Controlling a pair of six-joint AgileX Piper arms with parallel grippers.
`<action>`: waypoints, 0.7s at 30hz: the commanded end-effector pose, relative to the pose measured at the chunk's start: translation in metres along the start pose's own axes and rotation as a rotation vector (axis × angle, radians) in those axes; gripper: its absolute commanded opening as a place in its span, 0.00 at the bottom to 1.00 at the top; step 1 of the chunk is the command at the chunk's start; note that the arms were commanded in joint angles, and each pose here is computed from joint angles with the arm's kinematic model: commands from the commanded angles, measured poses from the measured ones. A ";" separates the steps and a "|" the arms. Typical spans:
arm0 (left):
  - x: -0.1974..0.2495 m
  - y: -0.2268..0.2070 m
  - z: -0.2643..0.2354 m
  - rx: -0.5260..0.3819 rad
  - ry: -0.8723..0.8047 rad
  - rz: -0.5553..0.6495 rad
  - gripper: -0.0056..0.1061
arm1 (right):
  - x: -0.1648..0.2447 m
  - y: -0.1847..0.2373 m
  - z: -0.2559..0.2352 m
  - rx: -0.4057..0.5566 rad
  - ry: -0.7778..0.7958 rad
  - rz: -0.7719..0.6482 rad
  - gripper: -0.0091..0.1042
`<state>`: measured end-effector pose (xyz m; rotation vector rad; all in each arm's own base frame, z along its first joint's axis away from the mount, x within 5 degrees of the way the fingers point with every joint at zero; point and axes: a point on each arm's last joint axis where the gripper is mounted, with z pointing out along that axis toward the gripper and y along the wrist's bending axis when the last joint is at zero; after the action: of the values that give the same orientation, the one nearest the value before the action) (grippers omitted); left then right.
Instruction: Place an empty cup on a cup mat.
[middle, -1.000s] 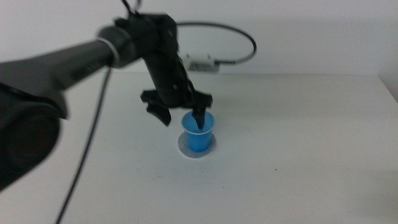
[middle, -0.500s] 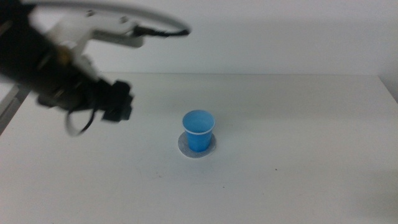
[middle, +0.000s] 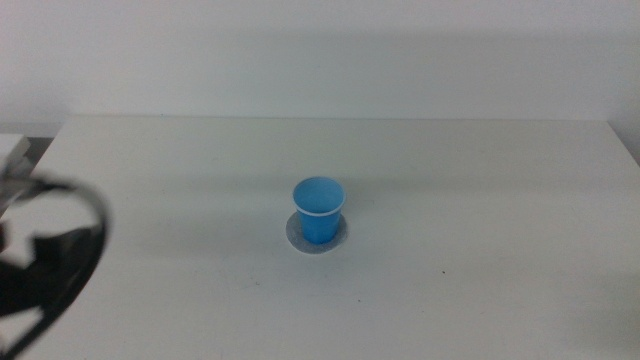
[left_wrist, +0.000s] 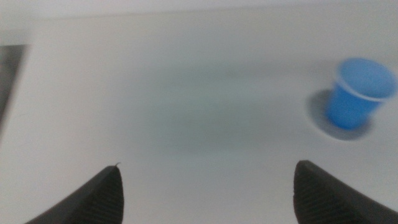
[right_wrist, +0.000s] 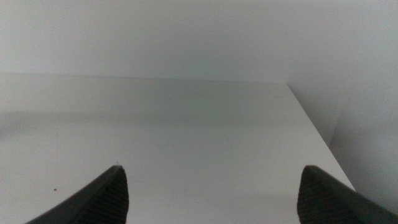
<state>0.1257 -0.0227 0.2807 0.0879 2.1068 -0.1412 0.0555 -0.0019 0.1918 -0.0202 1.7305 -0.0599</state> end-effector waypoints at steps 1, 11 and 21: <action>0.018 0.008 -0.010 -0.039 -0.070 -0.030 0.89 | 0.000 0.000 0.000 -0.001 -0.008 -0.007 0.90; 0.085 0.018 -0.025 -0.098 -0.355 -0.080 0.89 | 0.000 0.000 0.000 -0.001 -0.008 -0.007 0.90; 0.106 0.018 -0.020 -0.103 -0.470 0.002 0.89 | 0.000 0.000 0.000 -0.001 -0.008 -0.007 0.90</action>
<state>0.0560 -0.0011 0.1983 -0.0058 1.6760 -0.0432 0.0555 -0.0019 0.1918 -0.0202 1.7305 -0.0599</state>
